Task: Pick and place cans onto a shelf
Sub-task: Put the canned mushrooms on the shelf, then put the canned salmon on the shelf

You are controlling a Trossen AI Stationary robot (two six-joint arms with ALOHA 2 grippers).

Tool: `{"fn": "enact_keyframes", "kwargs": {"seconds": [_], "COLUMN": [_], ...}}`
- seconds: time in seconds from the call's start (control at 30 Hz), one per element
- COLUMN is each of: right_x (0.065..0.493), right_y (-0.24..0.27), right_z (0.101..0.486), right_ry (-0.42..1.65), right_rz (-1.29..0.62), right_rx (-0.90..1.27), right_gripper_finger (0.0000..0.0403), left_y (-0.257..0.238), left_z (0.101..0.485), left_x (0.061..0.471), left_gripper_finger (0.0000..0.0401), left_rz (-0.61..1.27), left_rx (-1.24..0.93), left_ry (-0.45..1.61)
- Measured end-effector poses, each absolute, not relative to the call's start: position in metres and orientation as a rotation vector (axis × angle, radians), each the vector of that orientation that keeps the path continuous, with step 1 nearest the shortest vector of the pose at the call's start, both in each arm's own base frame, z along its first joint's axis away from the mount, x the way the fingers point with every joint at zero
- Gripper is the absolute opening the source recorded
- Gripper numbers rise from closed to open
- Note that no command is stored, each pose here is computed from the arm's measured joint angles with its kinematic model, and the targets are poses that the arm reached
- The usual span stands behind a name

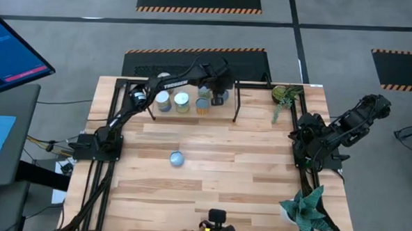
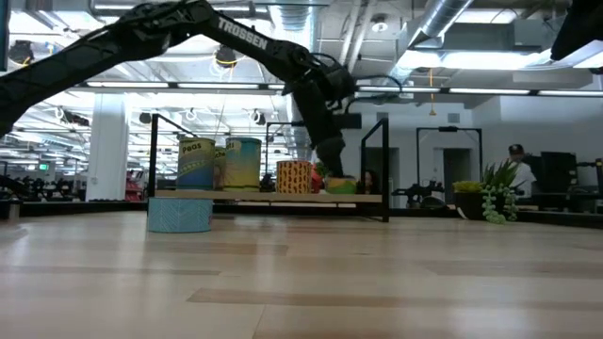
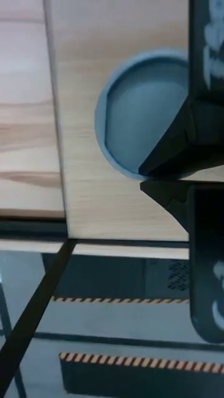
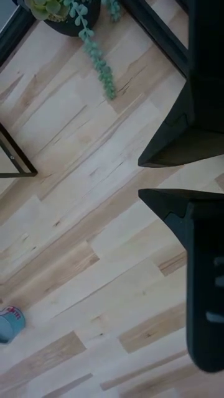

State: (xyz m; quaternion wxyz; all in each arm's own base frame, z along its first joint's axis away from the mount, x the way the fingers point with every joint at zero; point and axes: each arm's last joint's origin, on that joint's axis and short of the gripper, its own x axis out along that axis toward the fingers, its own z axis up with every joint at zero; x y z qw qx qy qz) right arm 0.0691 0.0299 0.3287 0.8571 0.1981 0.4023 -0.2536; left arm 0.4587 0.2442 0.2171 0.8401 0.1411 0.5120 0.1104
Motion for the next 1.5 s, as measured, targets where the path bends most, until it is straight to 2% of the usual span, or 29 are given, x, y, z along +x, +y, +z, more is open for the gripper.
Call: {"fn": "enact_keyframes", "kwargs": {"seconds": [0.63, 1.03, 1.13, 1.5], "right_x": [0.069, 0.069, 0.069, 0.069], "right_y": [0.030, 0.031, 0.031, 0.031], "right_z": [0.329, 0.328, 0.328, 0.328], "right_ry": [0.846, 0.865, 0.866, 0.868], "right_rz": [-0.532, -0.522, -0.521, -0.519], "right_rx": [0.416, 0.429, 0.429, 0.427], "right_gripper_finger": [0.0092, 0.0092, 0.0092, 0.0092], "left_y": [0.254, 0.258, 0.260, 0.257], "left_z": [0.214, 0.214, 0.213, 0.217], "left_x": [0.460, 0.458, 0.456, 0.457], "left_gripper_finger": [0.0000, 0.0001, 0.0017, 0.0122], "left_rz": [0.298, 0.262, 0.271, 0.335], "left_rx": [0.407, 0.381, 0.367, 0.361], "left_ry": [1.087, 1.077, 1.081, 1.099]}}
